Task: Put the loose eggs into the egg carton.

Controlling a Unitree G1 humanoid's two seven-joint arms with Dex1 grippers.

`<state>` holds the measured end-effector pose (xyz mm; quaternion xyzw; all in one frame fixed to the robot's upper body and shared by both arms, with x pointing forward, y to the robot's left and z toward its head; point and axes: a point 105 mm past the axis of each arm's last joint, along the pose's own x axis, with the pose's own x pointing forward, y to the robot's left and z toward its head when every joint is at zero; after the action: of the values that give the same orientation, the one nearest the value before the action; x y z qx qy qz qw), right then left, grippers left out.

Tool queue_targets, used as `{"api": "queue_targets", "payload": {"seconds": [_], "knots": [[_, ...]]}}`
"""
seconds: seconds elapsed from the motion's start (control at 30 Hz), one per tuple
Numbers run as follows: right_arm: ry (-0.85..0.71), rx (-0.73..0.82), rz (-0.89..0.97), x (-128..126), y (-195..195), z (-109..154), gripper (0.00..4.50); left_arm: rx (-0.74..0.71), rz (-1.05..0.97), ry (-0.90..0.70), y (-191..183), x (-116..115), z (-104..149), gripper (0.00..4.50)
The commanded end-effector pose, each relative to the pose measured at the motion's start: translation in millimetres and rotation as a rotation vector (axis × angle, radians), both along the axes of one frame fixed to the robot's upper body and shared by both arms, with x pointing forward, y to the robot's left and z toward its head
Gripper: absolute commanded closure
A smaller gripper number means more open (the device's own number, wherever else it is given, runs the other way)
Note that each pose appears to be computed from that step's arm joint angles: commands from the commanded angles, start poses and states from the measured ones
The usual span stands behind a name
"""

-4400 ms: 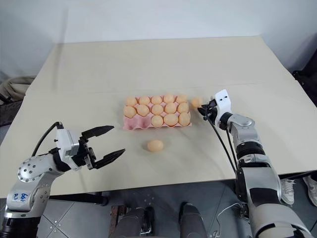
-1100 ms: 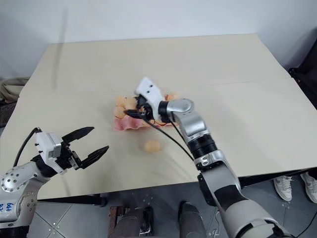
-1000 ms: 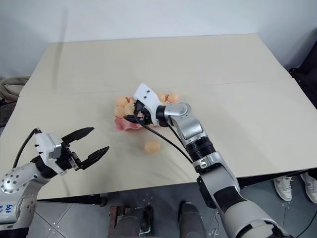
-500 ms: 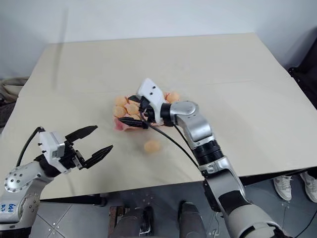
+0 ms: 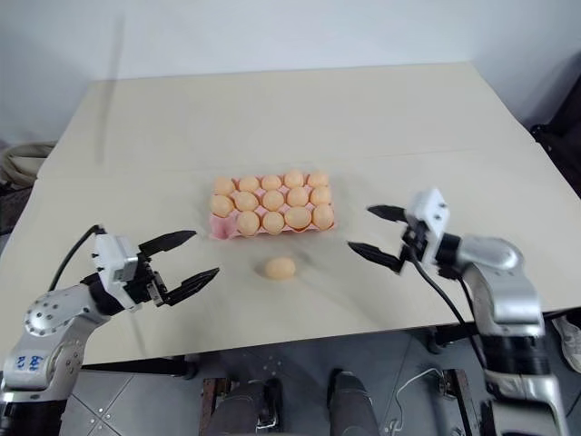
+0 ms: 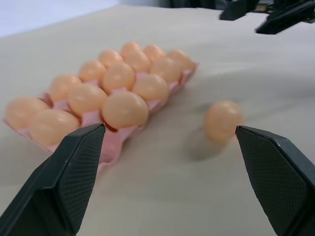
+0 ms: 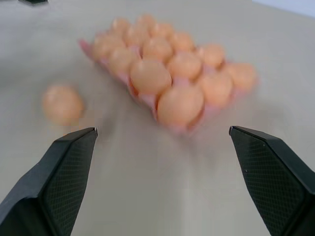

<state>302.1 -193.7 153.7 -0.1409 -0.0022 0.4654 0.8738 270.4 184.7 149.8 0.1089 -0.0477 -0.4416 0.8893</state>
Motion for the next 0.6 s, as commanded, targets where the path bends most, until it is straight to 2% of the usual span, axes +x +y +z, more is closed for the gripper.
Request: {"api": "queue_targets", "payload": {"seconds": [0.03, 0.2, 0.33, 0.6], "knots": [[-0.084, -0.036, -0.057, -10.2, -22.5, 9.1, 0.01, 0.012, -0.033, 0.011, 2.0, -1.2, 2.3, 0.00], [-0.078, -0.038, -0.111, -18.2, -40.4, 2.8, 0.01, 0.018, -0.035, 0.007, 7.1, 1.8, 3.7, 0.00], [-0.078, -0.034, -0.088, -19.0, -35.1, 4.0, 0.01, 0.030, -0.036, -0.015, 7.8, 3.7, 5.2, 0.00], [-0.004, -0.029, 0.135, -11.7, 37.9, 11.4, 0.01, 0.014, -0.048, -0.021, 5.1, 0.5, 8.7, 0.00]]}}
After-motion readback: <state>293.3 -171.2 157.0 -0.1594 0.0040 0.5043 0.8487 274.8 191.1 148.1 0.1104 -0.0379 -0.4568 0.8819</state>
